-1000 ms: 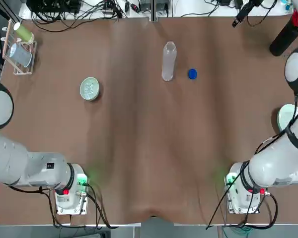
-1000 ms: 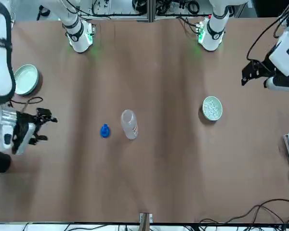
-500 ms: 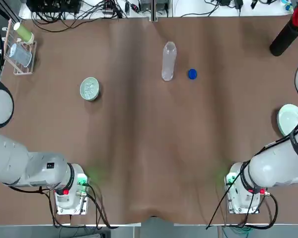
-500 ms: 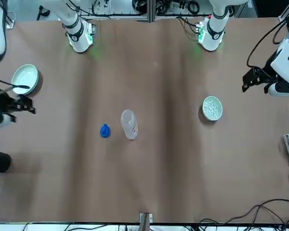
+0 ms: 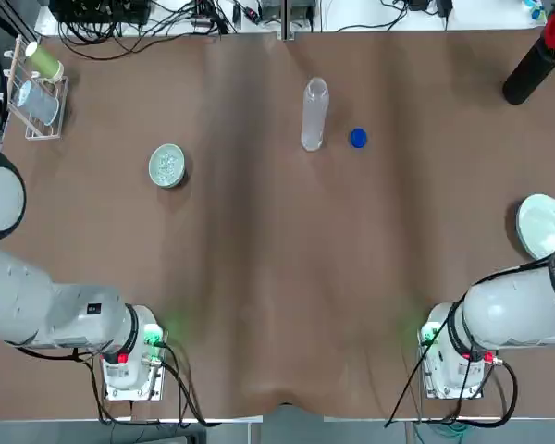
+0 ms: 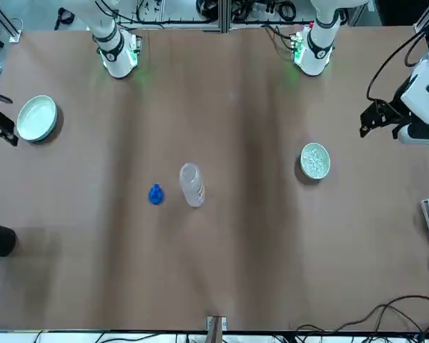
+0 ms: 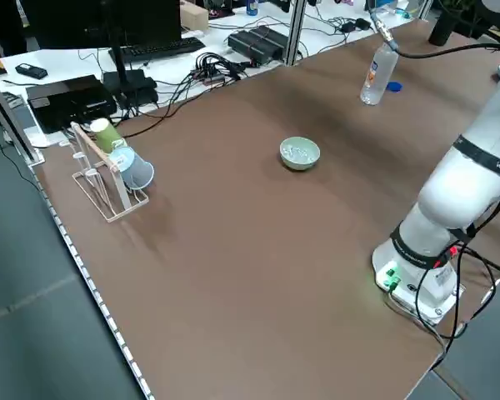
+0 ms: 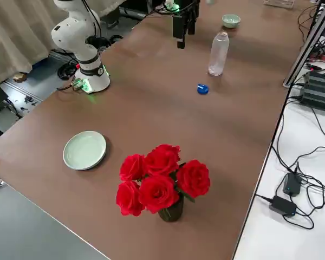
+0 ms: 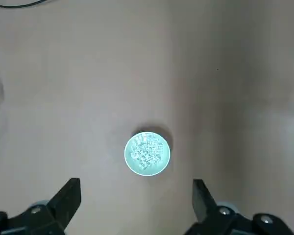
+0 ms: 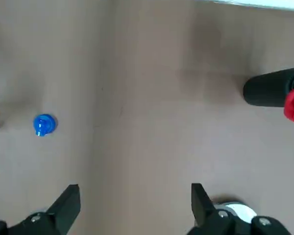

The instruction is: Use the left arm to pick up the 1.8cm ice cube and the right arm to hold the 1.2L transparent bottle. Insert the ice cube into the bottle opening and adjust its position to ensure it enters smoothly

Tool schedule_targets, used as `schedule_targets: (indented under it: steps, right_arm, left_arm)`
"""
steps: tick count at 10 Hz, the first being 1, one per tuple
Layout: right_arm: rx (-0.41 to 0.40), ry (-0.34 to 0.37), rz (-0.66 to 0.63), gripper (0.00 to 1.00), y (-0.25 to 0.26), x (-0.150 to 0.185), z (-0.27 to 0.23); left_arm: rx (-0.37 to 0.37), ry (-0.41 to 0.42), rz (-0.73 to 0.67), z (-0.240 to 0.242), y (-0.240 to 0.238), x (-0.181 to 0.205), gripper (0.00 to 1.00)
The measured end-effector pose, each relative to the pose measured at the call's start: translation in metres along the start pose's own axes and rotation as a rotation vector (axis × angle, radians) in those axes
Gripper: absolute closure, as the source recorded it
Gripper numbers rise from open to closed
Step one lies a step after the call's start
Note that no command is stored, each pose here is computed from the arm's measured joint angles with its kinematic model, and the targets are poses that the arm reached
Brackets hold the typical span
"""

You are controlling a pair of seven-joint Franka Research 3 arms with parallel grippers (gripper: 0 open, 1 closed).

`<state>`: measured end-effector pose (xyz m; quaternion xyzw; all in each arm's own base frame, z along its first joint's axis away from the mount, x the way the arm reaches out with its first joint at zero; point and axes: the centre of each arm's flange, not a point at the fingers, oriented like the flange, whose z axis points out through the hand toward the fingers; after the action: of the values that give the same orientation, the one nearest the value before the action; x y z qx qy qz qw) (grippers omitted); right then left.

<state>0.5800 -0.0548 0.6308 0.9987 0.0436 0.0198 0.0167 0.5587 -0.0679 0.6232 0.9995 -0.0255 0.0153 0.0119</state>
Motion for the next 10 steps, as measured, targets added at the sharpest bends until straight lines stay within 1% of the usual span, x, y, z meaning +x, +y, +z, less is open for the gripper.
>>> schedule_targets:
  steps: [1,3,5,8,10]
  right_arm:
    - [0.003,-0.016,0.007,0.00,-0.0001,0.0002,0.0114]
    - [0.004,-0.026,0.044,0.00,0.0020,-0.0010,0.0167]
    - [0.004,-0.029,0.078,0.00,0.0019,-0.0012,0.0172]
    - [0.003,-0.024,0.088,0.00,0.0053,-0.0015,0.0165]
    - [0.005,-0.016,0.078,0.00,-0.0010,-0.0011,0.0131]
  left_arm:
    - [0.000,0.000,0.000,-0.0002,-0.0001,0.0000,0.00]
    - [0.000,0.001,0.000,-0.0003,-0.0001,0.0000,0.00]
    - [0.000,0.002,0.000,-0.0003,-0.0001,0.0001,0.00]
    - [0.000,0.001,0.000,0.0002,-0.0002,0.0001,0.00]
    - [0.000,0.000,-0.001,0.0007,-0.0005,0.0001,0.00]
